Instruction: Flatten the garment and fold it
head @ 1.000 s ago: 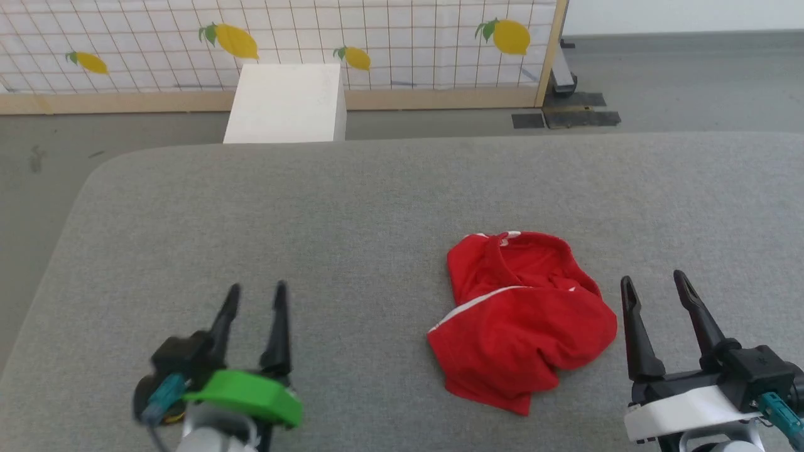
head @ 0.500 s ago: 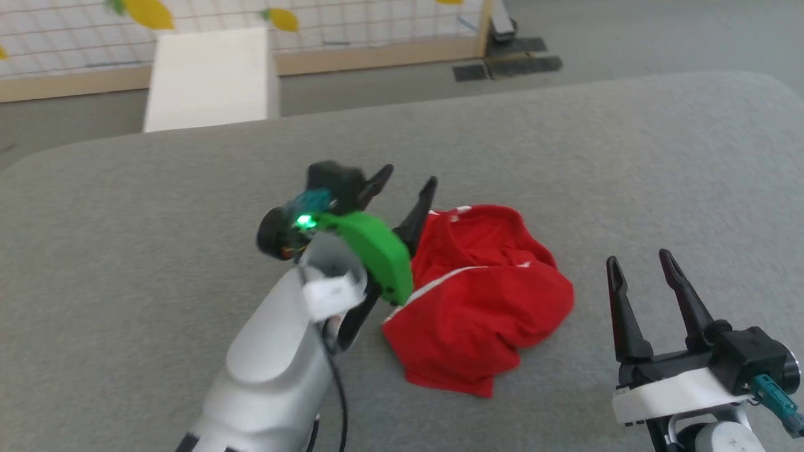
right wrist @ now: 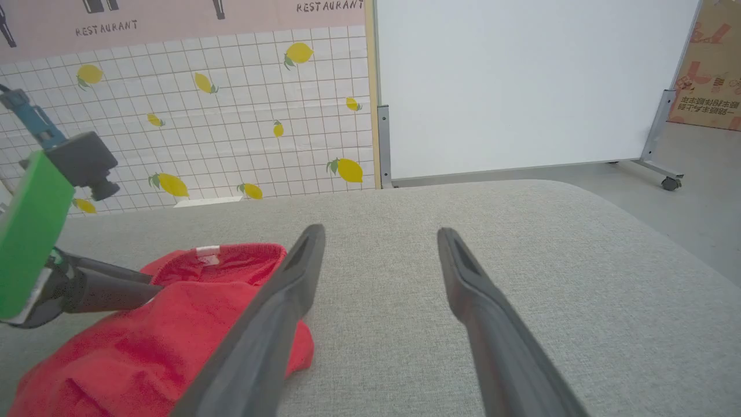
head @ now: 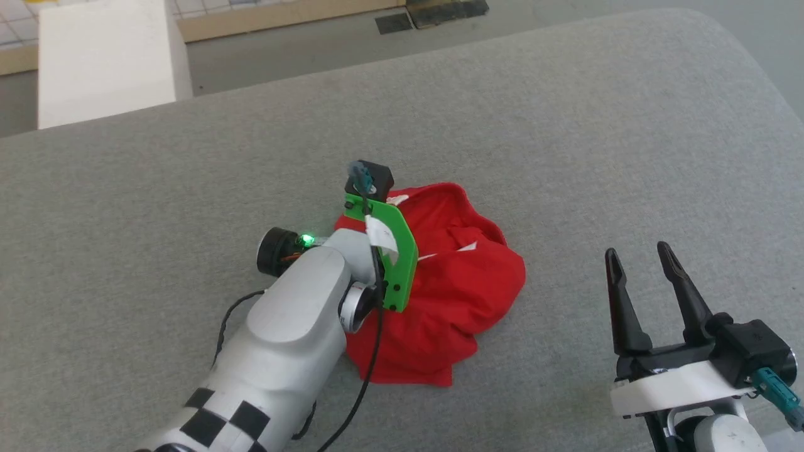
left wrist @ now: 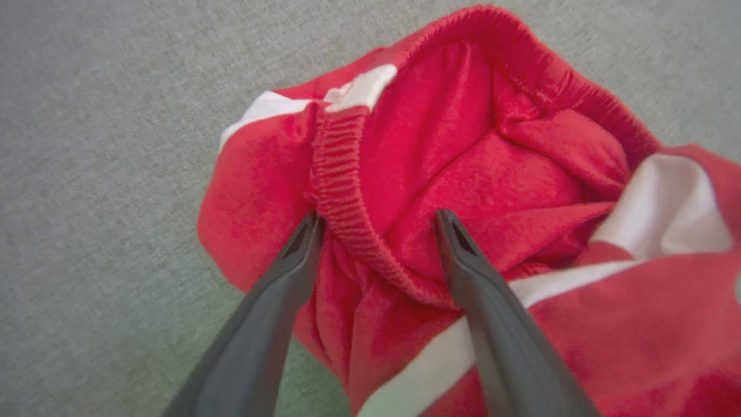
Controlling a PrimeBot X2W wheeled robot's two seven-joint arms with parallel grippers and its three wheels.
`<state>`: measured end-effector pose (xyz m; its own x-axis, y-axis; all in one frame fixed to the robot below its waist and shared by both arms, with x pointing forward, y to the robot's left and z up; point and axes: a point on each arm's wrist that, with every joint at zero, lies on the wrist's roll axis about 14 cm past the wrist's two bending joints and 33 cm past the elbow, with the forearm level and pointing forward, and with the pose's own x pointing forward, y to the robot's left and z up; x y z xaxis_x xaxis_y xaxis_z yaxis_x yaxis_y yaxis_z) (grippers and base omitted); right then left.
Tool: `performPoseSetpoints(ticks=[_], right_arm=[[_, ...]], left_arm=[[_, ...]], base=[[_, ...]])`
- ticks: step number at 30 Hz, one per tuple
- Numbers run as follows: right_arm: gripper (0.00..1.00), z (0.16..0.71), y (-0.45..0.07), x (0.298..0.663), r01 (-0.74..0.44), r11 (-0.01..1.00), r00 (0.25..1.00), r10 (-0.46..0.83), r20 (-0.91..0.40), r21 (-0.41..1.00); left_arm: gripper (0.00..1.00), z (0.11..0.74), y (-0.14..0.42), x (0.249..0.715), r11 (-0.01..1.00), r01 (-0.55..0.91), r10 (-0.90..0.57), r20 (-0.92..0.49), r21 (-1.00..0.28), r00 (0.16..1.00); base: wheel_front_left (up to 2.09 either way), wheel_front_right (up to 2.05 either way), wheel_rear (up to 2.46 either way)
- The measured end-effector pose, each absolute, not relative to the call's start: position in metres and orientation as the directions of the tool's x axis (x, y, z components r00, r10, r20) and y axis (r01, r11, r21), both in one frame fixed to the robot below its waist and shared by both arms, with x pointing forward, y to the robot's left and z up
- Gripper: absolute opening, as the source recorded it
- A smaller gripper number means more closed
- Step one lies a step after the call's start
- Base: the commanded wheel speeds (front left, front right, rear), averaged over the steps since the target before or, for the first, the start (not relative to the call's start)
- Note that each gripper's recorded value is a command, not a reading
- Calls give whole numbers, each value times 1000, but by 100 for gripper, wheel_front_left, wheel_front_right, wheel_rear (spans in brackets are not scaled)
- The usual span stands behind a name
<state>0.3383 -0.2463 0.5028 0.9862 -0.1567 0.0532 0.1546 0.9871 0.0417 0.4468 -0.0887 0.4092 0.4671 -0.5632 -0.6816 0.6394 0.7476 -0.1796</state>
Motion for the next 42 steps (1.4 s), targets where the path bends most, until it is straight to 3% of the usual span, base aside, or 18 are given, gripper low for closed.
performPoseSetpoints(ticks=[1,2,5,8,11,14,17,20,24,28,30,36,41,42], right_arm=[[100,502,-247,338,158,987,986,-160,50,41],[100,501,-248,338,162,986,985,-164,47,40],[100,500,-250,339,167,985,985,-169,44,40],[100,502,-249,341,162,986,985,-164,52,45],[100,505,-246,343,150,987,986,-153,64,48],[100,509,-243,345,138,989,987,-141,77,50],[100,513,-238,347,120,992,988,-124,91,50],[100,517,-232,349,99,994,989,-104,106,49],[100,522,-224,353,70,996,989,-76,123,52],[100,525,-216,358,44,997,990,-51,135,56],[100,525,-212,360,29,998,990,-37,138,58],[100,524,-204,366,6,998,991,-14,134,61],[100,520,-200,369,-7,998,992,-1,126,61],[100,520,-199,370,-11,998,992,4,125,60]], left_arm=[[30,404,-88,445,744,645,-551,-706,-174,445],[0,401,-89,443,737,654,-548,-718,-171,429],[0,422,-103,455,711,681,-618,-619,-177,484],[0,470,-120,472,668,728,-714,-411,-154,567],[0,524,-132,479,622,773,-781,-178,-123,599],[0,586,-144,471,561,822,-820,65,-95,568],[0,655,-152,448,474,876,-821,314,-91,477],[0,705,-150,426,400,909,-787,465,-114,405],[0,745,-136,412,372,915,-726,565,-156,392],[0,747,-115,426,446,870,-669,568,-209,479],[0,722,-99,442,515,819,-645,514,-254,565],[0,564,-11,486,800,503,-498,107,-327,861],[0,465,69,482,927,236,-300,-199,-292,933],[18,453,78,478,935,198,-273,-242,-296,931]], base=[[0,0,0],[0,0,0],[0,0,0],[0,0,0],[0,0,0],[0,0,0],[0,0,0],[0,0,0],[0,0,0],[0,0,0],[0,0,0],[0,0,0],[0,0,0],[0,0,0]])
